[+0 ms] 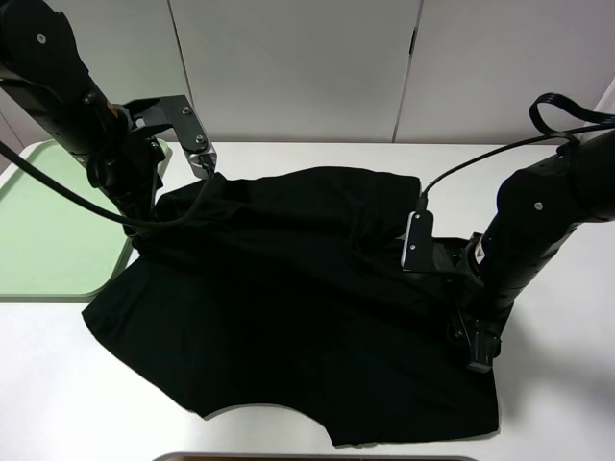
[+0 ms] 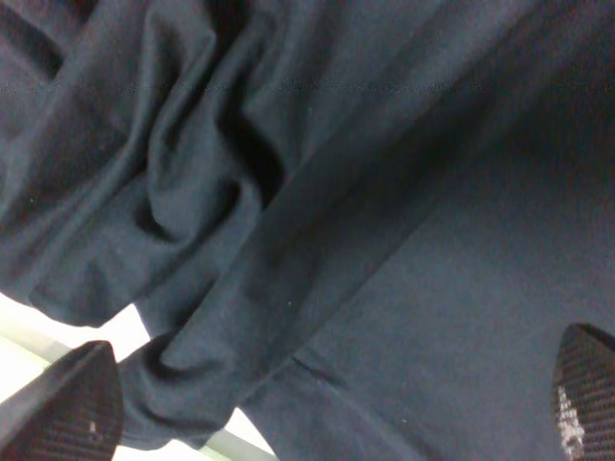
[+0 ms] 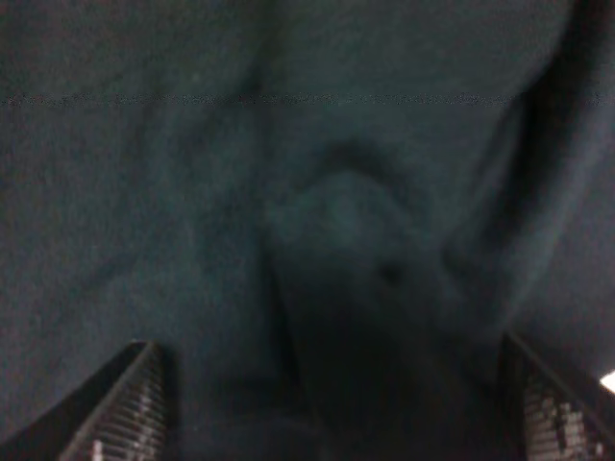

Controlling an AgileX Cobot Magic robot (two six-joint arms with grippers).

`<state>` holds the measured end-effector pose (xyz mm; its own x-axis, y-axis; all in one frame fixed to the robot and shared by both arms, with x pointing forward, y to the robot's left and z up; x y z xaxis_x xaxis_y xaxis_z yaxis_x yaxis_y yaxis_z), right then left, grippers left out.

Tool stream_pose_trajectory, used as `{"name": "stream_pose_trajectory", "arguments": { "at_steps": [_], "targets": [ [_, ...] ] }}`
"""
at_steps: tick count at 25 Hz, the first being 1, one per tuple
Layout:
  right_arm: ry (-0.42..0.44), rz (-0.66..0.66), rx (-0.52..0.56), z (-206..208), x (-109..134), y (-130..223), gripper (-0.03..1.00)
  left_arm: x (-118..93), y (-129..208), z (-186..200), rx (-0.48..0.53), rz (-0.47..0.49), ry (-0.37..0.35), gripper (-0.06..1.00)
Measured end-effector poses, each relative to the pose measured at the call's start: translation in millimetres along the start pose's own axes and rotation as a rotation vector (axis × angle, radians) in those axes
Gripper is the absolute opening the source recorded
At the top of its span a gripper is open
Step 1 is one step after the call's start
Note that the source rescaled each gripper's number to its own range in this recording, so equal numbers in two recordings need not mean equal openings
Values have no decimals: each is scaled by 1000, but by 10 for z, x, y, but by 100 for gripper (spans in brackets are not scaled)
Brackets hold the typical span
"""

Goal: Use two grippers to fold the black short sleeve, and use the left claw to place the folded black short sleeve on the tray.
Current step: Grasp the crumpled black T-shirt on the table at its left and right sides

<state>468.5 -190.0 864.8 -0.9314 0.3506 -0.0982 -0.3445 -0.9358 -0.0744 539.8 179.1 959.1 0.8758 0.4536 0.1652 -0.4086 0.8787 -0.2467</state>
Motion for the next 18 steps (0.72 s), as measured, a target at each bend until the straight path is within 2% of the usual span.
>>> {"name": "stream_pose_trajectory", "arguments": {
  "at_steps": [2, 4, 5, 8, 9, 10, 18],
  "targets": [
    [-3, 9, 10, -26, 1, 7, 74, 11, -3, 0, -3, -5, -10, 88],
    [-6, 25, 23, -57, 1, 18, 61, 18, -8, 0, -7, -7, -16, 88],
    [-6, 25, 23, -57, 1, 18, 61, 23, -11, 0, -10, -8, -20, 88],
    [-4, 32, 27, -59, -2, 21, 23, 37, -25, 1, -22, -15, -34, 88],
    [-4, 33, 27, -59, -2, 22, 4, 38, -25, 1, -22, -18, -35, 88],
    [-4, 34, 27, -59, -3, 22, 0, 38, -25, 1, -22, -20, -35, 88],
    [-3, 37, 27, -59, -3, 22, 0, 56, -41, -26, -2, -51, -18, 87]
  ]
}}
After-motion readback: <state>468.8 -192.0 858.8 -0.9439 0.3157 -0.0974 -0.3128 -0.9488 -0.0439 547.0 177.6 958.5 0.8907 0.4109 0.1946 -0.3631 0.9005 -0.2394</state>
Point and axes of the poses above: a point on each arm's last joint axis where the gripper is mounted, z pointing back along that axis away from the gripper, x along the wrist's bending axis when the last joint is at zero, y = z × x, the point moved 2 cm from there along -z, pointing out along that axis toward the gripper
